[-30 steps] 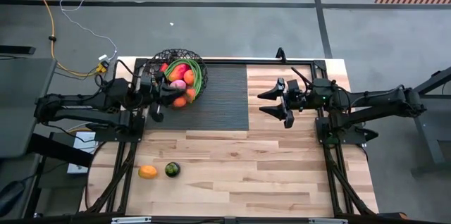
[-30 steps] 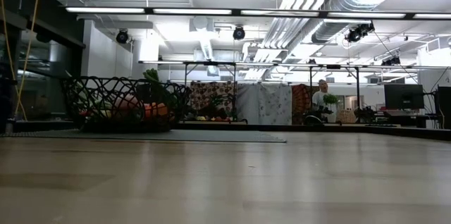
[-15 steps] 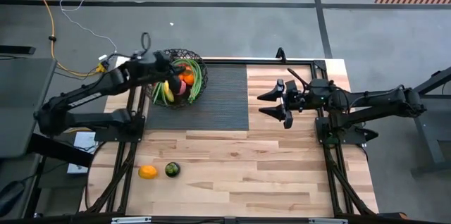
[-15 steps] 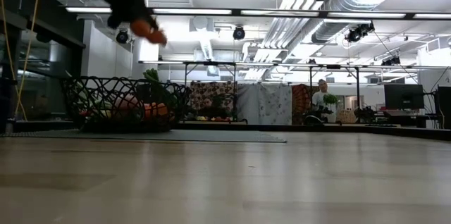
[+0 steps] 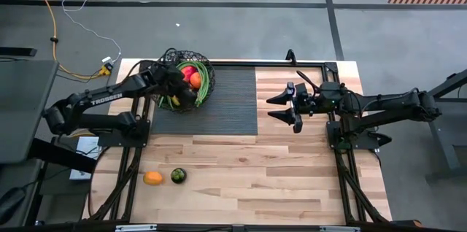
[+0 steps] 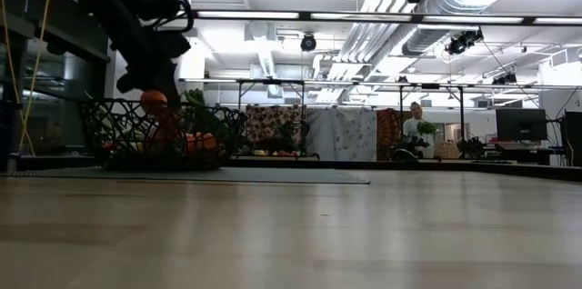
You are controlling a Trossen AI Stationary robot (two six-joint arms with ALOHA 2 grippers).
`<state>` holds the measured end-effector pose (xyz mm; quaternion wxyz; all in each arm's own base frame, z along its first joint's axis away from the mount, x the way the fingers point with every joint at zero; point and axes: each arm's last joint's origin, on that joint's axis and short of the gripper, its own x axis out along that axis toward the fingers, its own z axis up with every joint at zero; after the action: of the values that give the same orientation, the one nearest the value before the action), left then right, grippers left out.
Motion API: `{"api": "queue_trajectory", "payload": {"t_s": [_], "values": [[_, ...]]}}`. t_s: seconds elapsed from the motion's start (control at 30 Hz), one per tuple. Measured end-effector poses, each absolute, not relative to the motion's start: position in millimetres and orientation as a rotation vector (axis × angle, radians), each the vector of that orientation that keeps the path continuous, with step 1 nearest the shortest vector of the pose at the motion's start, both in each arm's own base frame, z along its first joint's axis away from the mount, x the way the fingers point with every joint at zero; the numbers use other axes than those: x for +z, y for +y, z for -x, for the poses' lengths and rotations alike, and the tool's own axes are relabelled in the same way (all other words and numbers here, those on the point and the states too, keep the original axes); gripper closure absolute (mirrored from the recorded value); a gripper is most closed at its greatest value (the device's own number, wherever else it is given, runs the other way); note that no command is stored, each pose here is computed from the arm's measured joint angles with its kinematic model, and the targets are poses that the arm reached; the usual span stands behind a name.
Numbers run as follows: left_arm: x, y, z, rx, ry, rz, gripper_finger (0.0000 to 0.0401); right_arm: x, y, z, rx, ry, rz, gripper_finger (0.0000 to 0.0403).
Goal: Build produce basket
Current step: Put the tangerine into the black basket
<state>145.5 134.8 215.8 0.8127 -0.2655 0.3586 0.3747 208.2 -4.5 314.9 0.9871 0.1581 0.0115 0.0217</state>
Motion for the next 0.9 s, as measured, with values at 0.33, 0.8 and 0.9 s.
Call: {"api": "queue_trajectory", "payload": {"t_s": [0.33, 0.8, 0.9], "values": [[210.5, 139.6, -153.4, 0.734, 0.730, 0.567, 0.0393, 314.9, -4.5, -208.2, 0.043, 0.024, -0.328, 0.0160], [208.4, 142.1, -155.1, 0.752, 0.740, 0.552, 0.0309, 314.8, -4.5, -208.2, 0.042, 0.024, -0.341, 0.0160], [214.3, 143.5, -156.2, 0.757, 0.740, 0.531, 0.0263, 314.8, -4.5, -208.2, 0.042, 0.024, -0.341, 0.0160]]}}
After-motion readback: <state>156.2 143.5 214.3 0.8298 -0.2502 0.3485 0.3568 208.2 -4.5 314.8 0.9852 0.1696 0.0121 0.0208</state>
